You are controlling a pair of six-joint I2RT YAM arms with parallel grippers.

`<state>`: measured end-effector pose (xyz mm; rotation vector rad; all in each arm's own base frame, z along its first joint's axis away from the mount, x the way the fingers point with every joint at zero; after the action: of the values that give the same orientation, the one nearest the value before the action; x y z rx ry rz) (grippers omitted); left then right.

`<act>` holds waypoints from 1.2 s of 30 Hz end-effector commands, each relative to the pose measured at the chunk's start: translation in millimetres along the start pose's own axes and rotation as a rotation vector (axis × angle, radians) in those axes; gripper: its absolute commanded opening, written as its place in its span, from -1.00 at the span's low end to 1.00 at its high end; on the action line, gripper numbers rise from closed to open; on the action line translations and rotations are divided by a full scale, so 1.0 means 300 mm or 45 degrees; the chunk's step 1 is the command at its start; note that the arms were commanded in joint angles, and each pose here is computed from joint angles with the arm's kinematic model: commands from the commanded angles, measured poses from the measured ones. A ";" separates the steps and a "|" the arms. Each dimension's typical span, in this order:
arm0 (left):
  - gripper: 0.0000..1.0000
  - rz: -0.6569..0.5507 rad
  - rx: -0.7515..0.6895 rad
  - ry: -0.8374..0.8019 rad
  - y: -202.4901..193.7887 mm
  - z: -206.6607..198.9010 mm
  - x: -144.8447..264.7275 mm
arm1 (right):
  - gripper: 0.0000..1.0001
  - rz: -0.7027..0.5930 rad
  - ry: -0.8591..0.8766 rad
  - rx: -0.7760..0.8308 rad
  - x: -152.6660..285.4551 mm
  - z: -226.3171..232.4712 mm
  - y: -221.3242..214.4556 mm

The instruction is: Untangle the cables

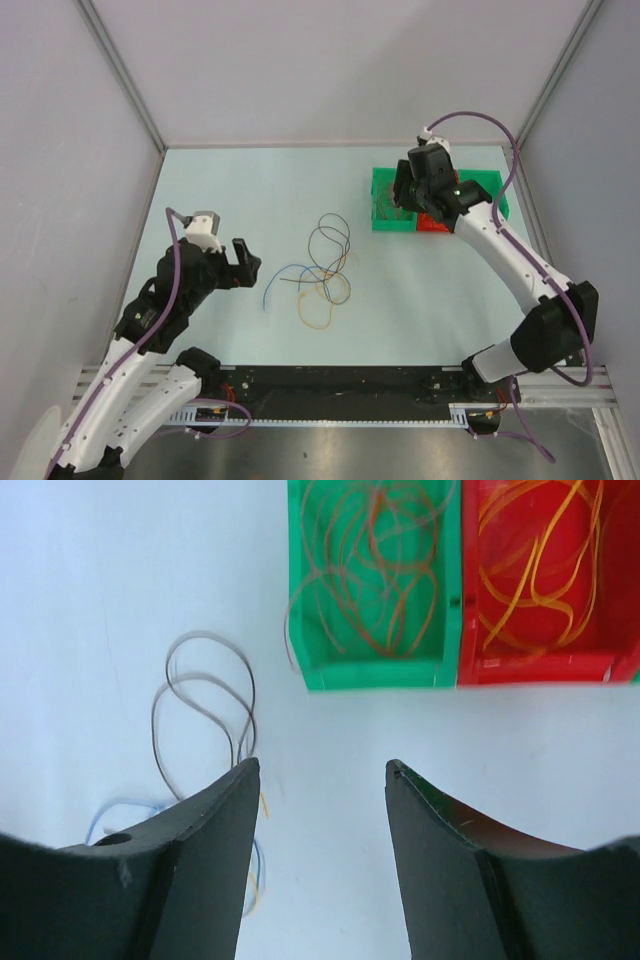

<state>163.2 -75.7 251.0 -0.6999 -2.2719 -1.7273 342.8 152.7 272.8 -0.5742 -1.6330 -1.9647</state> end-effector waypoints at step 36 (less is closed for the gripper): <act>0.27 0.580 -0.290 -0.215 -0.570 -0.520 -0.367 | 0.09 0.088 0.050 -0.199 0.002 -0.113 -0.651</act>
<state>143.9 -260.6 88.8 -1.3685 -1.7136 -1.7191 210.2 140.7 109.6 -0.7528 -1.4884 -1.9851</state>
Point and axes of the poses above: each gripper's point midway between its finger pads, its own x axis back along the fingers, its own z axis along the line the jaws close on, y = z × x, the point moved 6 cm from there along x, back along the fingers, and after that the axes turned 4 degrees about x, right-handed, at the moved point
